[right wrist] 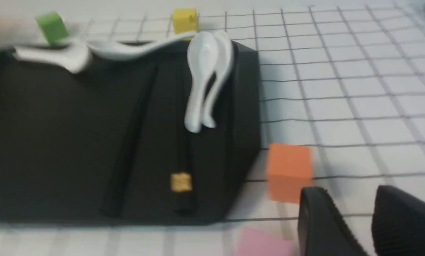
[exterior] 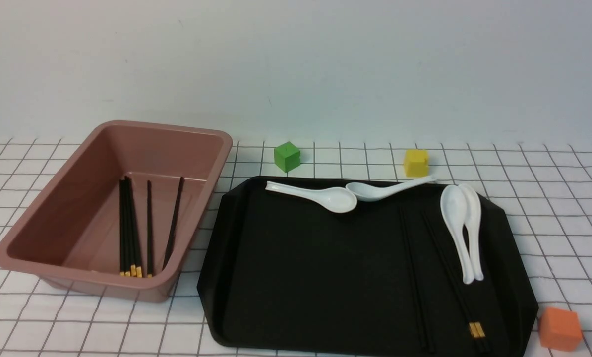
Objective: On white black tablecloth take chopsticks from black tray and put them in box.
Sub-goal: 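Move the gripper over the chopsticks on the black tray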
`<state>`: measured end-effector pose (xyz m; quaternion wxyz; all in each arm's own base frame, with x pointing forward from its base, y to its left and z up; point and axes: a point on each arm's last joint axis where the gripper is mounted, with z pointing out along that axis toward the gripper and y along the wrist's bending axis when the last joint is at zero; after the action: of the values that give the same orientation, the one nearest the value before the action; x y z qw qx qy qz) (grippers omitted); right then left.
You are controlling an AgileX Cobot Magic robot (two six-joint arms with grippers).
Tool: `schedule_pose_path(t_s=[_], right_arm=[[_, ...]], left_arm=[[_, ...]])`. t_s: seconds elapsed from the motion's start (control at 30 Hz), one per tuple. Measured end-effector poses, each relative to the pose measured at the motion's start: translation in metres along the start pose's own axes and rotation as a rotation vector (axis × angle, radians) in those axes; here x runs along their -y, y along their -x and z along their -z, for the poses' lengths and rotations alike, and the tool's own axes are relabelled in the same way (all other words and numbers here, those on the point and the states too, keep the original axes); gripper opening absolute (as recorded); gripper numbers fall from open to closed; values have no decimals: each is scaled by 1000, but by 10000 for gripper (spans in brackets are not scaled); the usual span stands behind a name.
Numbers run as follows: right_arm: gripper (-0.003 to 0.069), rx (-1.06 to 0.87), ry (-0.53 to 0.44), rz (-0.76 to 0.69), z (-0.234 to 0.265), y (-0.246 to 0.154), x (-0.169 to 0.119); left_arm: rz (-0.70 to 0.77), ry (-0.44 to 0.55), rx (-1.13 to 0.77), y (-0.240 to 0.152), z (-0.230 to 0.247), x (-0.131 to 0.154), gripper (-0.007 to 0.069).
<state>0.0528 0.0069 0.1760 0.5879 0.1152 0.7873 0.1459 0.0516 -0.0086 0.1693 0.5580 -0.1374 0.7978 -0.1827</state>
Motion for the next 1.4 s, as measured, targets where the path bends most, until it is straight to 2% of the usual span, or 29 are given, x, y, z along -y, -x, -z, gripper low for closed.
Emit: schedule_pose_path(t_s=[0.07,0.1,0.13,0.2,0.33,0.43,0.53,0.63,0.67,0.73,0.8,0.93,1.03,1.1,1.23,1.3,1.4], right_arm=[[240,0,44,-170,0,0,-4],[240,2,82,-318,0,0,-7],[240,3,90,-347,0,1,-8],[240,10,135,-499,0,3,-11],[240,17,154,-554,1,4,-12],[240,29,157,-494,2,7,-13],[231,96,173,-318,12,34,-24],[173,74,138,-146,15,67,-36],[161,66,132,-135,15,72,-38],[88,-61,67,-23,7,85,-42],[8,-288,-31,67,-11,89,-41],[-12,-603,-144,75,-38,83,-35],[-8,-786,-181,31,-64,73,-33],[1,-868,-159,6,-80,68,-35],[41,-947,-53,18,-106,64,-46],[108,-980,52,56,-129,63,-66],[194,-986,121,125,-158,61,-92]], left_arm=[[0,0,0,0,0,0,50],[0,0,0,0,0,0,50],[0,0,0,0,0,0,50],[0,0,0,0,0,0,50],[0,0,0,0,0,0,50],[0,0,0,0,0,0,50],[0,0,0,0,0,0,55],[0,0,0,0,0,0,59],[0,0,0,0,0,0,59],[0,0,0,0,0,0,61],[0,0,0,0,0,0,64],[0,0,0,0,0,0,71],[0,0,0,0,0,0,75],[0,0,0,0,0,0,76],[0,0,0,0,0,0,79],[0,0,0,0,0,0,79],[0,0,0,0,0,0,83]])
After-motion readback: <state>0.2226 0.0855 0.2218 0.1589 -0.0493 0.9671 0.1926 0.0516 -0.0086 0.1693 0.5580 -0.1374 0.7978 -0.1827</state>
